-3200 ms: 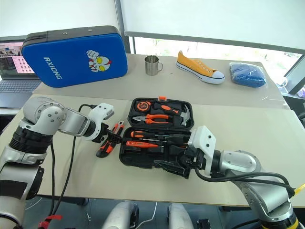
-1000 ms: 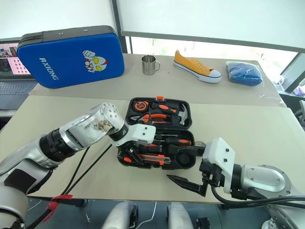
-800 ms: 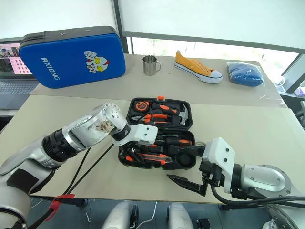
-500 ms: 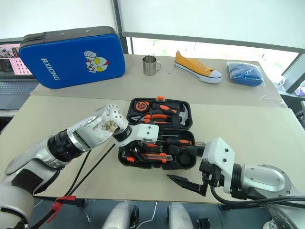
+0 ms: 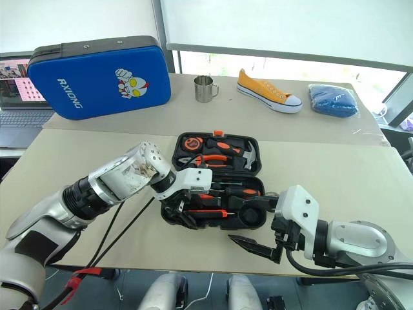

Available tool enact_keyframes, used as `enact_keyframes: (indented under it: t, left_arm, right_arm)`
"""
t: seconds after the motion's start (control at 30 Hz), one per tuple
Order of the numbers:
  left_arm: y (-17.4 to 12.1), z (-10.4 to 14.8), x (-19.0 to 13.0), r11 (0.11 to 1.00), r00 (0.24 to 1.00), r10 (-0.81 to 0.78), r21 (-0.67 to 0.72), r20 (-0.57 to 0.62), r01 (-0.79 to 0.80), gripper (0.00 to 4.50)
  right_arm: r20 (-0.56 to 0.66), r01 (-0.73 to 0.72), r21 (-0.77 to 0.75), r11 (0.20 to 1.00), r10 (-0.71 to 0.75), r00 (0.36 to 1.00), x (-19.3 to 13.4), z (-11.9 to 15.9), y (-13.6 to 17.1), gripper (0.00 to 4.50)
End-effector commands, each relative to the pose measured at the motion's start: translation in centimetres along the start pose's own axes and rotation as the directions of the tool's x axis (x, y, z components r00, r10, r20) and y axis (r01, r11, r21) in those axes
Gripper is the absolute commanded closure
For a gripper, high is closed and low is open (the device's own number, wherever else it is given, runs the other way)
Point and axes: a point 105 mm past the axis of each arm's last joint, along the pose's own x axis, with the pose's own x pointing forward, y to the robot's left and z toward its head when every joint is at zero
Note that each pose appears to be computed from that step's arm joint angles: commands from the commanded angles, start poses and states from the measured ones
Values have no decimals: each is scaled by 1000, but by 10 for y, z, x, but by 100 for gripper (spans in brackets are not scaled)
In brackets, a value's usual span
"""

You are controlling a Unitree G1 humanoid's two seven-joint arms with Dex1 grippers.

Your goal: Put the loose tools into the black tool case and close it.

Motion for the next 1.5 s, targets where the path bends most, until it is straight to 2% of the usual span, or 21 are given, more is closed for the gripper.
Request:
enact_keyframes:
  t: [0.03,0.17,0.4,0.6,0.7,0.97,1.23,1.37,1.5]
  left_arm:
    - [7,21,-43,995,988,88,37,126,-93,53]
    - [11,6,-49,989,983,117,78,144,-129,187]
    - [8,-10,-28,987,980,108,104,167,-126,440]
    - [3,-17,-15,987,982,79,127,172,-101,446]
    - [0,-23,-9,984,990,76,151,122,-94,446]
    - [-2,-29,-1,981,994,71,174,79,-84,446]
    - [-7,-57,17,940,994,92,334,-58,-68,446]
    - [-2,-55,24,936,993,106,340,-45,-85,446]
    - [4,-40,14,945,991,126,297,52,-135,446]
  right_arm:
    - [3,20,-32,999,-20,1000,-4,4,-5,0]
    - [-11,29,-30,999,-30,999,-7,2,-10,0]
    - [-72,14,-20,1000,-15,997,-18,-5,-12,0]
    - [-82,11,-30,1000,-13,997,-20,-4,-18,0]
    - [-79,9,-31,999,-12,997,-18,-4,-18,0]
    - [-72,5,-28,1000,-7,997,-16,-5,-16,0]
    - [-61,5,-27,1000,-7,998,-11,-5,-16,0]
    - [-57,1,-28,1000,-3,998,-9,-5,-15,0]
    - [-60,23,-25,999,-25,998,-10,-6,-19,0]
